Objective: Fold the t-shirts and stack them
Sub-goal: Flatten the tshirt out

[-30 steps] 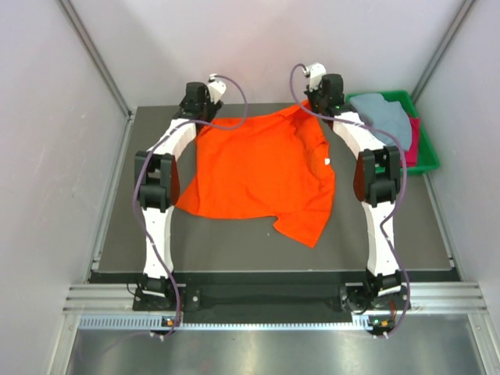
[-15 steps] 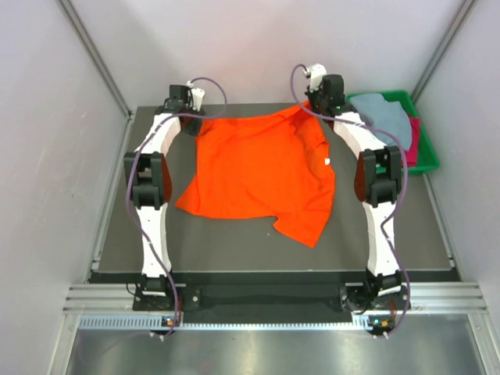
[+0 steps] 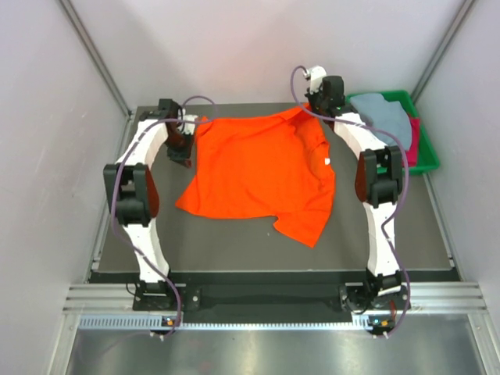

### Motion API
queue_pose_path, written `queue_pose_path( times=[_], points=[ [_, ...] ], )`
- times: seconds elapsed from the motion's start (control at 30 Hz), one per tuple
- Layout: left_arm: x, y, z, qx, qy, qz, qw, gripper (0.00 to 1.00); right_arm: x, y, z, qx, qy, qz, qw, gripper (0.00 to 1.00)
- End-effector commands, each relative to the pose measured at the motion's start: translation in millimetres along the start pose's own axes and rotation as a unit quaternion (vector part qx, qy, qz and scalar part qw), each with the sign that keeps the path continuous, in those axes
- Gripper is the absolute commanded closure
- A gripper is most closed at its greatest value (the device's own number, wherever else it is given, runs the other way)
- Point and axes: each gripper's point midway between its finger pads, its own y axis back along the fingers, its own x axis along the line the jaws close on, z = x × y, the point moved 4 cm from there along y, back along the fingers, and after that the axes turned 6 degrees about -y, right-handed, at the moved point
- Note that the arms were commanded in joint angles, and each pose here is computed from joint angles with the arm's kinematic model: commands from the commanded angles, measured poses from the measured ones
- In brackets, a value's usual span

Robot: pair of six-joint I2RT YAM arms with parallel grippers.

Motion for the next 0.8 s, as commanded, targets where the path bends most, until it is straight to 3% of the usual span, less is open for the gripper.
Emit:
queue_pose_path(
  times=[0.0,0.2,0.4,0.77],
  points=[
    [-32.1,65.7,-11.2,-0.032,0.013,-0.050,0.998,1.00,1.1,27.3,50.4,-0.056,0.005,-0.001,0.998,1.00],
    [-46.3,77.9,-33.0,0.000,0.009,-0.084,0.996,1.00,6.4,30.7,51.2,-0.055,0.010,0.002,0.998,1.00],
    [-51.6,48.9,-68.5,0.079,0.033,-0.114,0.990,1.00,6.3,34.4,55.8,-0.059,0.011,0.001,0.998,1.00],
    [-38.0,-0.9,-78.6,0.129,0.047,-0.114,0.984,1.00,6.3,36.2,53.4,-0.055,0.016,0.001,0.998,1.00]
  ],
)
